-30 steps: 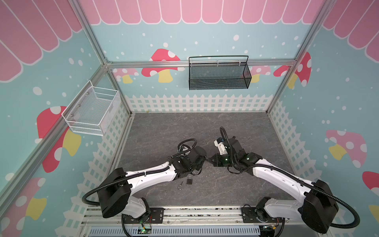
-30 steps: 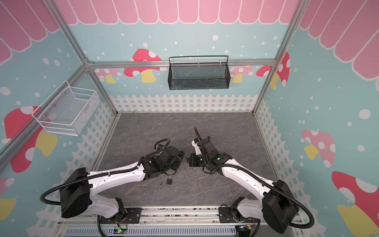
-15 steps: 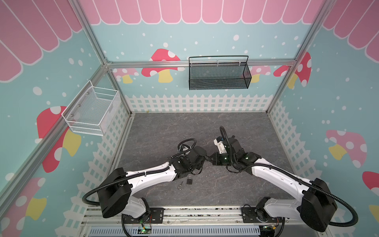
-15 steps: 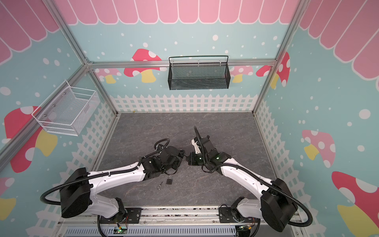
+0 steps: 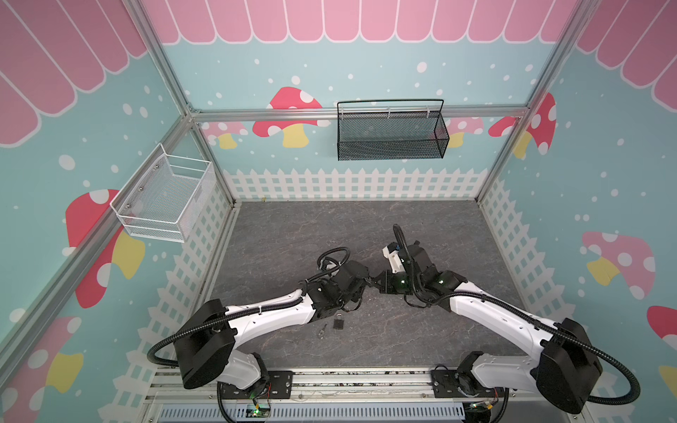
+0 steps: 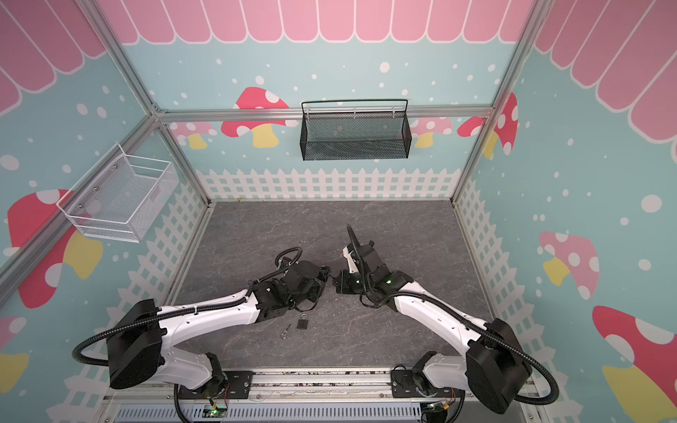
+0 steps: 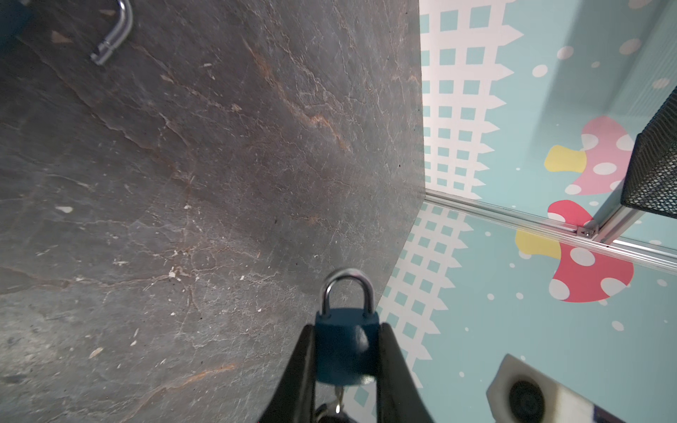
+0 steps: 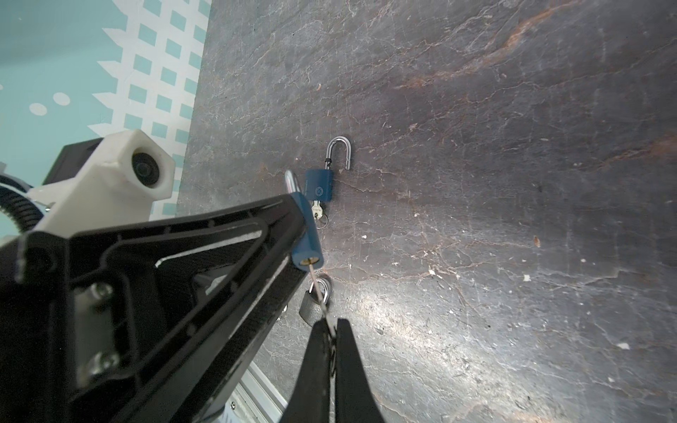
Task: Unlock with the key
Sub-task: 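Lift the padlock with the left gripper and bring it toward the right gripper's key, then push the silver key into the held padlock's keyhole with the right gripper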
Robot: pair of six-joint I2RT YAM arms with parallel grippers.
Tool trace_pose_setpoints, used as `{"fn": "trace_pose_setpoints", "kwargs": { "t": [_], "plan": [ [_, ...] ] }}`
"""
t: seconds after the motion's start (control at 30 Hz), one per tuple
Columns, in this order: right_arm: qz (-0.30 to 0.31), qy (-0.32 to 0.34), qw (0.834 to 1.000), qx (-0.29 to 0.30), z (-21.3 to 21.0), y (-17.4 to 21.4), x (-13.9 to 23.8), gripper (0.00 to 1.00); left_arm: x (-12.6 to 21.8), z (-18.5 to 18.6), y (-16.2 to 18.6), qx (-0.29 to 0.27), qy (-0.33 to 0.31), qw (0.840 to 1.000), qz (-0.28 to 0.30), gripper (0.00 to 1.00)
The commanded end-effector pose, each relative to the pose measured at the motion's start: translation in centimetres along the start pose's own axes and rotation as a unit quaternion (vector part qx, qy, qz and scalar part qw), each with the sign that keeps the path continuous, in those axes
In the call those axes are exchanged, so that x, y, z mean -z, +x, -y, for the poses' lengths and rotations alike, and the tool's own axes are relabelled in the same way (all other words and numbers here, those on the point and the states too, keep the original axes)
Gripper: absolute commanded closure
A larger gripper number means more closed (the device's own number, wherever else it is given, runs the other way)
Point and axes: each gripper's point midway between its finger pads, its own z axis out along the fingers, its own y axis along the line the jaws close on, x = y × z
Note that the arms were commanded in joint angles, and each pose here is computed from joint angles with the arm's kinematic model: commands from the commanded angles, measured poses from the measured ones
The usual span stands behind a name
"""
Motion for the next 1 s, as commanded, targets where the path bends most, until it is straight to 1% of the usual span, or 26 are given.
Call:
{"fn": "trace_pose_setpoints", "kwargs": {
  "t": [0.0, 0.13, 0.23, 0.43, 0.67, 0.77, 0.97],
  "plan": [
    [0.036, -0.007, 0.999, 0.003, -1.2, -2.0, 0.6, 1.0, 0.2, 0.3, 0.8, 0.004, 0.002, 1.0, -0.017, 1.0],
    [0.048, -0.008, 0.999, 0.006, -1.5, -2.5, 1.1, 1.0, 0.1, 0.0, 0.7, 0.007, -0.002, 1.0, -0.016, 1.0],
    [0.052, -0.008, 0.999, 0.009, -1.6, -2.6, 1.3, 1.0, 0.1, 0.1, 0.8, -0.004, -0.008, 1.0, -0.017, 1.0],
    [0.049, -0.022, 0.998, 0.013, -2.1, -2.6, 1.2, 1.0, -0.1, 0.1, 0.9, -0.005, -0.013, 1.0, -0.016, 1.0],
    [0.032, -0.03, 0.999, 0.022, -2.5, -1.8, 0.8, 1.0, -0.2, 0.9, 0.7, 0.003, -0.001, 1.0, -0.01, 1.0],
    [0.027, -0.019, 0.999, 0.022, -2.1, -1.6, 0.5, 1.0, -0.3, 1.2, 0.9, 0.005, 0.004, 1.0, -0.013, 1.0],
    [0.036, 0.0, 0.999, 0.018, -1.5, -2.1, 0.3, 1.0, -0.3, 1.4, 1.5, 0.005, 0.004, 1.0, -0.029, 1.0]
  ]
}}
